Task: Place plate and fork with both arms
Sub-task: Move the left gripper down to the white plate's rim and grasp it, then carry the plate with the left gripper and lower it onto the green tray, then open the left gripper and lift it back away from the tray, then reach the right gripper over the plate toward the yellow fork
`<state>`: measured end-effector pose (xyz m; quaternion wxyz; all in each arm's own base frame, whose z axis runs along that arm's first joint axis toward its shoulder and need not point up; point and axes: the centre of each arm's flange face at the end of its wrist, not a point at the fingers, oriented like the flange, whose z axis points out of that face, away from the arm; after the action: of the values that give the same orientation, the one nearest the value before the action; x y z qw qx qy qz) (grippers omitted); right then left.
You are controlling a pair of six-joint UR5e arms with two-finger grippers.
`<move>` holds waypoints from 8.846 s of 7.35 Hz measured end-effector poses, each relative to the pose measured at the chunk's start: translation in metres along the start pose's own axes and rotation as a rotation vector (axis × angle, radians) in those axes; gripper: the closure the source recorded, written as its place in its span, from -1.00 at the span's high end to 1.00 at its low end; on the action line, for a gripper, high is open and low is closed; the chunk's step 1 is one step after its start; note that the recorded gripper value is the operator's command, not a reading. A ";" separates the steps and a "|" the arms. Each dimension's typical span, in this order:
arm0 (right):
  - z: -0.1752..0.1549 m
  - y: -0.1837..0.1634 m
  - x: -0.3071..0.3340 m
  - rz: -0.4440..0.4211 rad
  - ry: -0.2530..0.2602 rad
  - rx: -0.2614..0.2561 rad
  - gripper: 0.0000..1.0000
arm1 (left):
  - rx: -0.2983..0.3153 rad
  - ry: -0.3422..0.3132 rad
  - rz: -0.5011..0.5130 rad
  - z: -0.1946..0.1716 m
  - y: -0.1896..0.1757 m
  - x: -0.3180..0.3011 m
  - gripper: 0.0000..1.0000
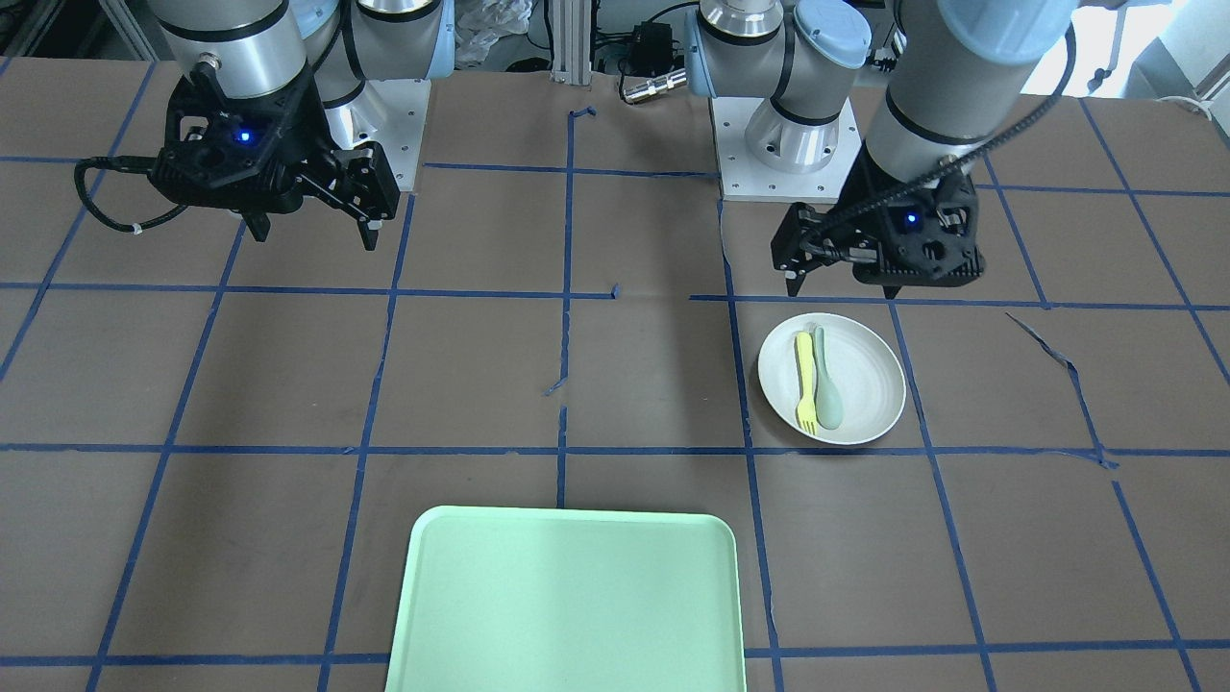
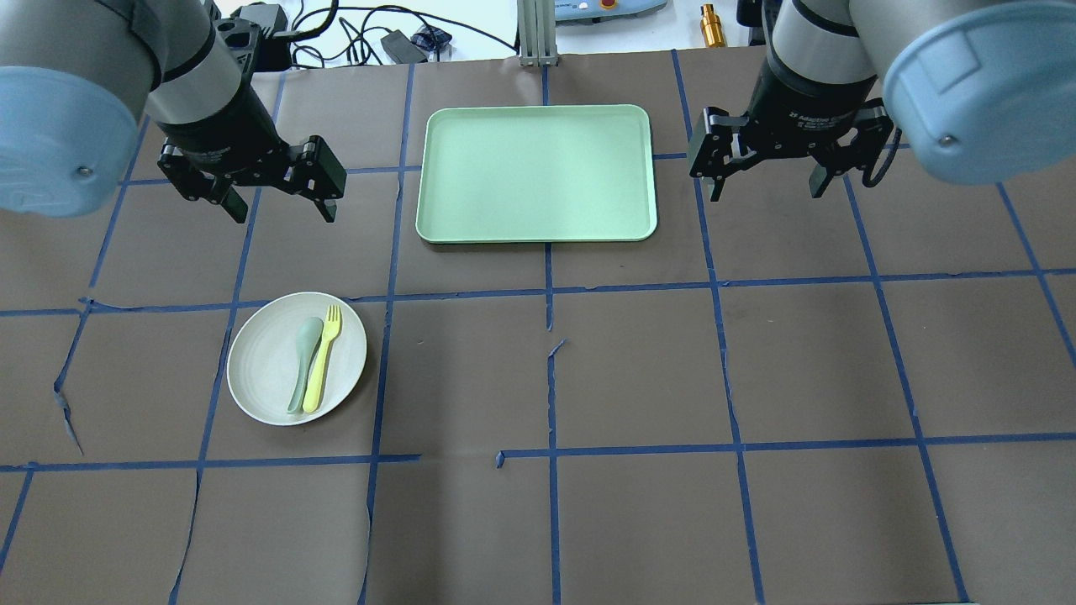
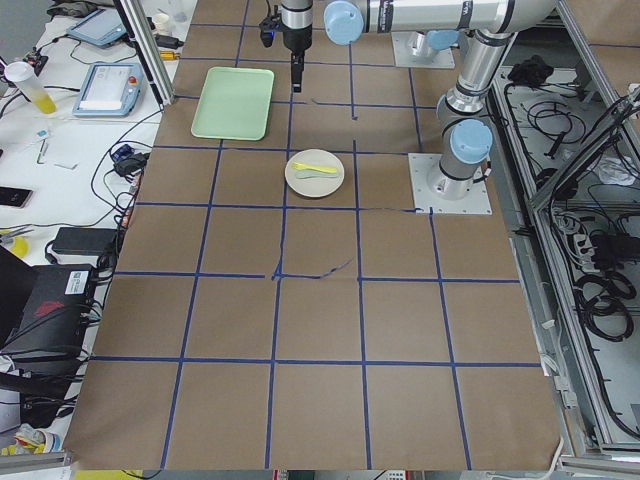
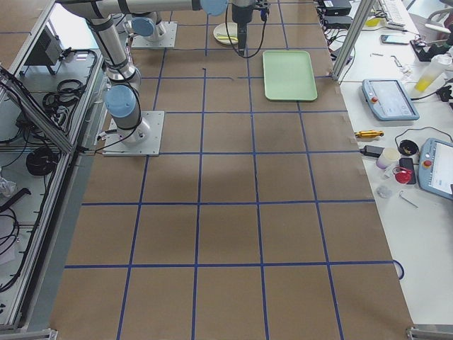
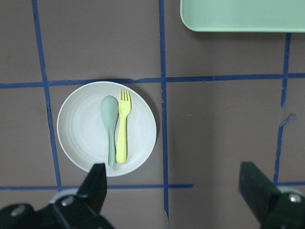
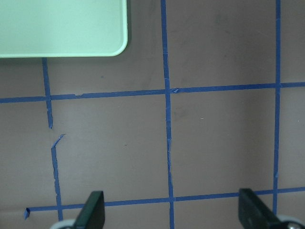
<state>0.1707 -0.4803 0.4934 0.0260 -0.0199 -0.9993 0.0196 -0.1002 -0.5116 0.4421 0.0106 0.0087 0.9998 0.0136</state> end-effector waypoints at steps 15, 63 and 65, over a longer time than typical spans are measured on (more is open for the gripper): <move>0.001 0.000 -0.001 -0.002 -0.002 -0.002 1.00 | -0.167 0.098 -0.146 0.266 0.026 -0.200 -1.00; 0.005 -0.001 -0.003 0.004 -0.008 0.005 1.00 | 0.057 0.042 -0.076 -0.046 0.019 0.025 1.00; 0.007 -0.004 -0.006 -0.001 -0.008 0.014 1.00 | 0.051 0.038 -0.123 -0.042 0.028 0.026 1.00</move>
<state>0.1759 -0.4845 0.4863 0.0220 -0.0192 -0.9992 0.0265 -0.1270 -0.4840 0.4845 -0.0078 -0.0527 0.9985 -0.0124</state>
